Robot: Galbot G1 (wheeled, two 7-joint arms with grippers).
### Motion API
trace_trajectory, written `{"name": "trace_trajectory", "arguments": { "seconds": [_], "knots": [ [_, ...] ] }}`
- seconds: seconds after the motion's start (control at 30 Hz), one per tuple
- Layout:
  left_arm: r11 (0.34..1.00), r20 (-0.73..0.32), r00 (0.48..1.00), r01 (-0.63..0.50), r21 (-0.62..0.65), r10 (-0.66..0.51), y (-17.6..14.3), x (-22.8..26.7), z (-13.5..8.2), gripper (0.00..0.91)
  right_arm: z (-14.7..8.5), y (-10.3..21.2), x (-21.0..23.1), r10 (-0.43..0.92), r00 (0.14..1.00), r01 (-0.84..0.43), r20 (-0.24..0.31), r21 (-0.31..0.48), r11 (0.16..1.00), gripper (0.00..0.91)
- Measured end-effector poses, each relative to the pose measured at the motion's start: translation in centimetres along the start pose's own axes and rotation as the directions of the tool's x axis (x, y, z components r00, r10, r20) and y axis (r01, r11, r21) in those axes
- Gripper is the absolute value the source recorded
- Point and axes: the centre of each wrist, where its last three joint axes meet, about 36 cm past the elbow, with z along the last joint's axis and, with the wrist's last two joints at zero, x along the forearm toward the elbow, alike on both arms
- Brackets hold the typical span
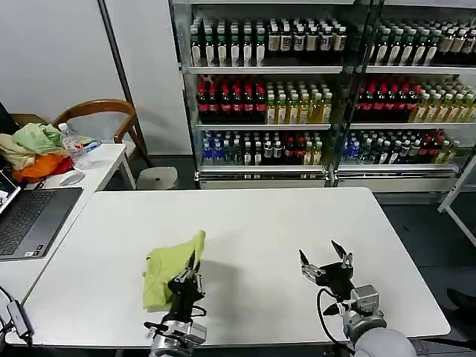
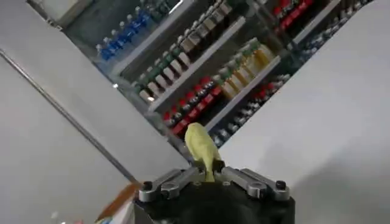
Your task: Fold and organize the clothes.
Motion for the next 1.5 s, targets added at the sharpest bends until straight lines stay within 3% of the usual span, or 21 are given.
{"name": "trace_trajectory", "arguments": {
  "seconds": [0.17,0.2,0.23,0.63,0.9,1.17,1.5],
  "knots": [
    [0.994,-0.012,0.999,-0.036,0.1,0.037,-0.6,-0.8,-1.2,0.081,-0.2,-0.2,-0.2,0.003,1.0,-0.003,0.004,0.005,1.0,0.907],
    [0.992,-0.014,0.999,-0.046,0.122,0.048,-0.8,-0.9,-1.4,0.625,-0.2,-0.2,-0.2,0.003,1.0,-0.003,0.005,0.006,1.0,0.907],
    [0.988,-0.015,0.998,-0.055,0.142,0.057,-0.9,-1.1,-1.6,0.907,-0.2,-0.3,-0.3,0.003,1.0,-0.003,0.005,0.006,1.0,0.907],
    [0.885,0.051,0.984,-0.174,0.432,0.169,-0.5,-3.0,-2.8,0.907,-0.6,-0.7,-1.2,0.006,1.0,-0.006,0.019,0.01,1.0,0.907],
    [0.811,0.152,0.977,-0.209,0.546,0.149,2.5,-3.0,-2.8,0.907,-0.8,-0.7,-2.2,-0.008,0.999,0.008,0.034,0.0,1.0,0.907],
    [0.766,0.115,0.991,-0.123,0.631,0.065,8.5,-4.1,1.4,0.907,-0.6,0.8,-3.4,-0.094,0.995,0.092,-0.021,-0.091,0.992,0.907],
    [0.74,0.035,0.999,-0.001,0.673,-0.031,15.3,-3.2,6.9,0.907,1.1,4.9,-5.4,-0.318,0.938,0.263,-0.141,-0.311,0.913,0.907]
  ]
}}
